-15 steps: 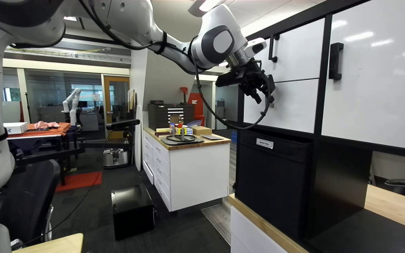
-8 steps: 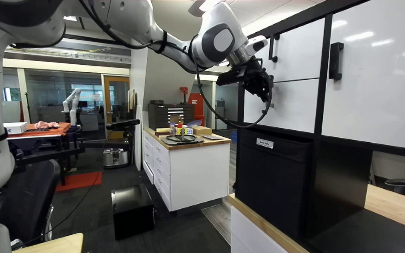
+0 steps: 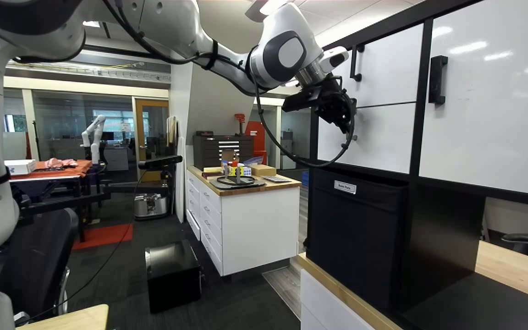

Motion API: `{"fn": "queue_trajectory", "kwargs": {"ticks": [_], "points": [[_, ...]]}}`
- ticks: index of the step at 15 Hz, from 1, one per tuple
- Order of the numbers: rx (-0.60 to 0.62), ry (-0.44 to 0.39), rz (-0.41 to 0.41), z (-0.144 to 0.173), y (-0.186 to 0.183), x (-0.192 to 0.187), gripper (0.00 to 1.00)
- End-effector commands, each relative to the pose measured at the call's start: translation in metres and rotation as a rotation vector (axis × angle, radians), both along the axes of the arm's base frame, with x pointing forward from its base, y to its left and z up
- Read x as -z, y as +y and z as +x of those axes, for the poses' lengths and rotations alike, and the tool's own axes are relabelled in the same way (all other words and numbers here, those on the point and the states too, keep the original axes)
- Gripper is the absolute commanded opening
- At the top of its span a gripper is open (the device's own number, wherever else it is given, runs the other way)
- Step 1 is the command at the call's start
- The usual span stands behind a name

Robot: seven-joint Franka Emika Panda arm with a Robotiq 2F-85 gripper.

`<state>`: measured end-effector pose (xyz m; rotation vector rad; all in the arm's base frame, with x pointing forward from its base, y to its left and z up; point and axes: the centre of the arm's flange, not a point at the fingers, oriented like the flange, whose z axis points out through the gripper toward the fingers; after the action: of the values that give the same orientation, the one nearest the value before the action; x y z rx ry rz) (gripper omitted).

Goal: Open the bottom drawer

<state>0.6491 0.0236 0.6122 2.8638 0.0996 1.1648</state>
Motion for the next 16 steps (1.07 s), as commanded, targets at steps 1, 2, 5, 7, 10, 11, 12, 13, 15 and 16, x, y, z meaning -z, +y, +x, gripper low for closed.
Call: {"fn": "queue_trajectory", "kwargs": {"ticks": [1, 2, 5, 7, 10, 11, 12, 13, 15, 16], "points": [[0.000, -0.003, -0.007, -0.020, -0.004, 0.004, 0.05], [0.005, -0.004, -0.005, -0.025, -0.006, 0.005, 0.05], [0.017, 0.000, 0.002, -0.036, -0.010, 0.012, 0.05], [0.022, -0.002, 0.008, -0.046, -0.011, 0.016, 0.05], [0.033, -0.016, 0.010, -0.067, -0.014, 0.022, 0.05], [0.038, -0.020, 0.012, -0.073, -0.015, 0.024, 0.05], [0.045, -0.022, 0.015, -0.079, -0.016, 0.026, 0.05], [0.052, -0.021, 0.019, -0.086, -0.017, 0.029, 0.05], [0.064, -0.020, 0.024, -0.098, -0.019, 0.035, 0.05], [0.069, -0.021, 0.026, -0.105, -0.019, 0.036, 0.05]]}}
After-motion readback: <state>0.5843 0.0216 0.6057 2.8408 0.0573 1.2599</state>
